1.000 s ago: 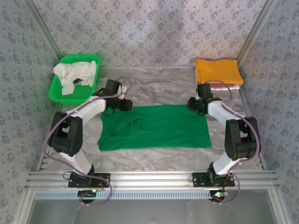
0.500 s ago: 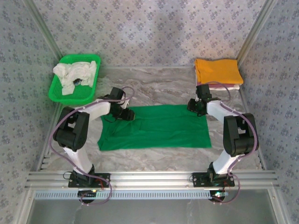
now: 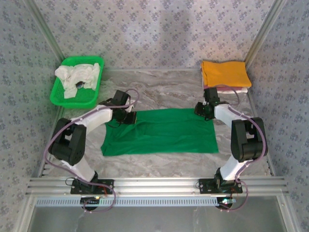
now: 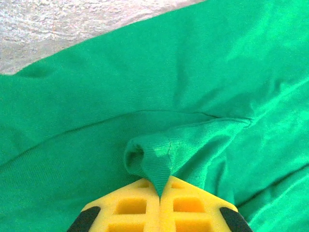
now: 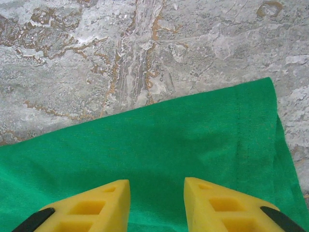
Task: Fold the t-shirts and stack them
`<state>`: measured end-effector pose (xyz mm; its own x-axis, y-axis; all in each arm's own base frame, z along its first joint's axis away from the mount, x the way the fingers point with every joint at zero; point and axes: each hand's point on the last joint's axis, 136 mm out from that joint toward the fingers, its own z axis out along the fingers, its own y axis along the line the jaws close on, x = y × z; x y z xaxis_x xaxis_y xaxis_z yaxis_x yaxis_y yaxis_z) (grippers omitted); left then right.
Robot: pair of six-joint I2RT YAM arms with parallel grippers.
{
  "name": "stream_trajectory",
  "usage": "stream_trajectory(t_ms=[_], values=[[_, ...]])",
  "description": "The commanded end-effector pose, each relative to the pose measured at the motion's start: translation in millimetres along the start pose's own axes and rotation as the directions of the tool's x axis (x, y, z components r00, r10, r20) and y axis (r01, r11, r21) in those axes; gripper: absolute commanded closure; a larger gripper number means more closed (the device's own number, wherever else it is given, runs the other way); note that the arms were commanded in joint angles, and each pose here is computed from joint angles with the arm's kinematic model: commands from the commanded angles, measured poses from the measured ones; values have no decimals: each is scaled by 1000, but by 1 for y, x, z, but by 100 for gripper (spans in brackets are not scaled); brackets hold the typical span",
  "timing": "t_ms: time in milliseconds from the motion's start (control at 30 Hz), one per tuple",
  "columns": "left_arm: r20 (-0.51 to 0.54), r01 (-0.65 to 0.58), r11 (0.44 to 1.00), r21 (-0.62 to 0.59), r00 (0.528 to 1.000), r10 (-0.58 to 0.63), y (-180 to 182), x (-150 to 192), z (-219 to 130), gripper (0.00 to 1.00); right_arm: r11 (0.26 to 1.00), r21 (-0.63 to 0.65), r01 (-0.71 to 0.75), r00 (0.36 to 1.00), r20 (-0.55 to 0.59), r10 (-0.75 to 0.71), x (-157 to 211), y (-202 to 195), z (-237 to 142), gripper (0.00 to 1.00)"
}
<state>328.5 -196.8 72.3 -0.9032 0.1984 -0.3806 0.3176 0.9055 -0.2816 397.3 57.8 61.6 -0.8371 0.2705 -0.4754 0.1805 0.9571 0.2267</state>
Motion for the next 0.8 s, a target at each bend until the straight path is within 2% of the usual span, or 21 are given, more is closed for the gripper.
stream_trajectory(t_ms=[0, 33, 67, 133, 167, 200, 300, 333, 367, 500, 633, 767], values=[[-33, -5, 999, -38, 999, 4, -2, 18, -7, 100, 999, 34, -15, 1000, -20, 16, 6, -10, 2, 63], [-42, -14, 998, -55, 999, 12, -3, 23, -7, 100, 999, 33, -15, 1000, -21, 16, 7, -10, 2, 63], [-48, -29, 997, -70, 999, 26, -4, 28, -6, 91, 999, 30, -17, 1000, -19, 18, 6, -10, 2, 63], [-59, -64, 993, -96, 996, 59, -7, 37, -5, 83, 999, 33, -19, 999, -25, 20, 8, -11, 4, 63], [-66, -82, 991, -101, 995, 76, -10, 41, -5, 76, 999, 33, -20, 999, -27, 21, 8, -12, 4, 63], [-73, -95, 990, -101, 994, 87, -13, 45, -6, 74, 999, 34, -22, 999, -30, 23, 8, -12, 5, 63], [-40, -124, 988, -89, 992, 121, -23, 45, -18, 78, 999, 36, -25, 999, -34, 27, 9, -14, 5, 63], [-13, -128, 989, -74, 992, 127, -28, 42, -26, 91, 999, 37, -27, 999, -35, 28, 9, -15, 5, 63], [18, -127, 990, -65, 992, 128, -31, 38, -33, 99, 999, 38, -28, 999, -34, 29, 8, -16, 5, 63], [78, -112, 989, -93, 990, 120, -23, 26, -46, 100, 999, 38, -36, 999, -31, 37, 6, -17, 5, 63], [123, -32, 999, -25, 992, 34, -8, 5, -52, 100, 999, 26, -35, 999, -32, 36, 5, -14, 3, 63], [107, -78, 997, -24, 991, 80, -9, -6, -55, 97, 999, 31, -33, 999, -39, 34, 7, -15, 3, 63]])
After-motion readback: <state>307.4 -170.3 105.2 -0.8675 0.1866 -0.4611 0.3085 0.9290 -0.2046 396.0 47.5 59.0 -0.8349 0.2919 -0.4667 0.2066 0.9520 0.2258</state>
